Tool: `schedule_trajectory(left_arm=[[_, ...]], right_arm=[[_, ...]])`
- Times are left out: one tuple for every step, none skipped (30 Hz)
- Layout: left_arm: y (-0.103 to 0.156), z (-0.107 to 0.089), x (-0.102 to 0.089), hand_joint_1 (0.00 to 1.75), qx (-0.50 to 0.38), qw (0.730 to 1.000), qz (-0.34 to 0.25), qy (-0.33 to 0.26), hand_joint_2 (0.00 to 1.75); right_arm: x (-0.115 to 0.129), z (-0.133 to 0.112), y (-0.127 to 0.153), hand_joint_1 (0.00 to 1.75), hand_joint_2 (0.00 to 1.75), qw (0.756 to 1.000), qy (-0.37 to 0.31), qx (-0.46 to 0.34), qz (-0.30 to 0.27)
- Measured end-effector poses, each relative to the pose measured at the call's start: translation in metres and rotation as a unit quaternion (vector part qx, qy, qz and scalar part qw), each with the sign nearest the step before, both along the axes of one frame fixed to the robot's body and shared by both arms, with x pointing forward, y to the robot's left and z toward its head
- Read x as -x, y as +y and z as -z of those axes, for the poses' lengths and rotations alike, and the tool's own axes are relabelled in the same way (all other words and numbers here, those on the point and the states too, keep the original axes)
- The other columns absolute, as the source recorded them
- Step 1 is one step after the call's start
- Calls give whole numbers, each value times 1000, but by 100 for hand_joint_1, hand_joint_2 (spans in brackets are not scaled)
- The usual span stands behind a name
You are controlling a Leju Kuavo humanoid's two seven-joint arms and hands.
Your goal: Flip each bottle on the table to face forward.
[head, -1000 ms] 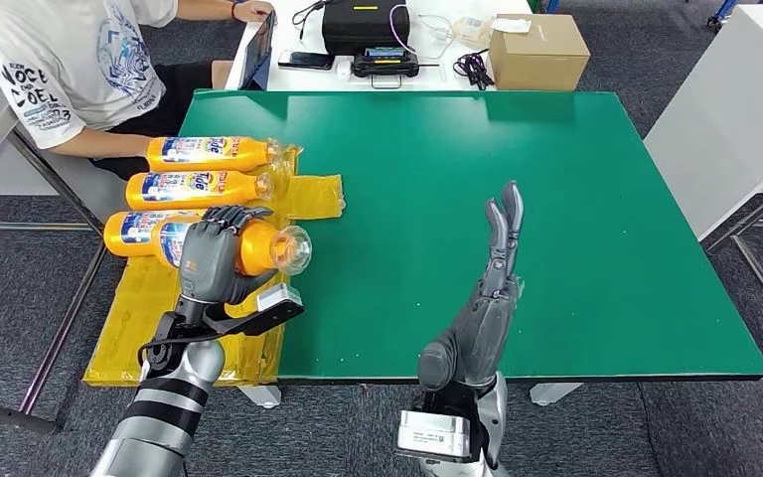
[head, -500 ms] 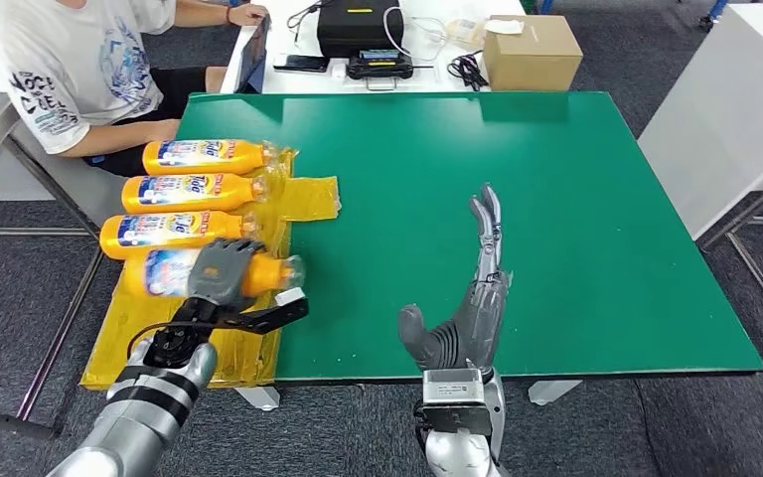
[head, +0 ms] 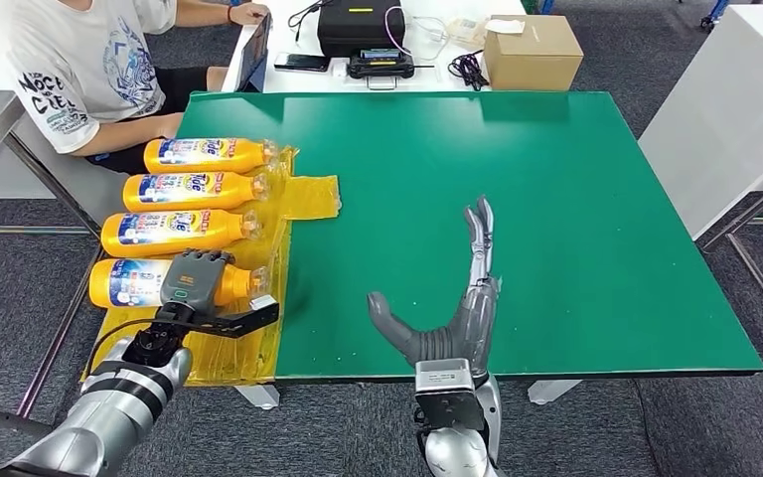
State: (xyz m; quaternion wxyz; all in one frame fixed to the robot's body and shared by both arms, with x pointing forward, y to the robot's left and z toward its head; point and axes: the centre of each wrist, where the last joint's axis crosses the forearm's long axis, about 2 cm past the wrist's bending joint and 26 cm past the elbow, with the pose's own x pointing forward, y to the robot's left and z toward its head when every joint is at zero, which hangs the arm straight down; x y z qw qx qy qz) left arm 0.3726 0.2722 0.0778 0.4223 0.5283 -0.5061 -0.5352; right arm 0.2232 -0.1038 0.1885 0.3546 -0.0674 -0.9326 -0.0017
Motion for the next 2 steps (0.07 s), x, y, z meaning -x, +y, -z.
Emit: schedule_trajectory(left_arm=[[0,0,0,175,-1,1000,0,0,175],[1,0,0,175,-1,1000,0,1,175]], right_arm=[[0,0,0,0,175,1000,1,1,0],[0,1,0,0,175,1000,1,1,0]])
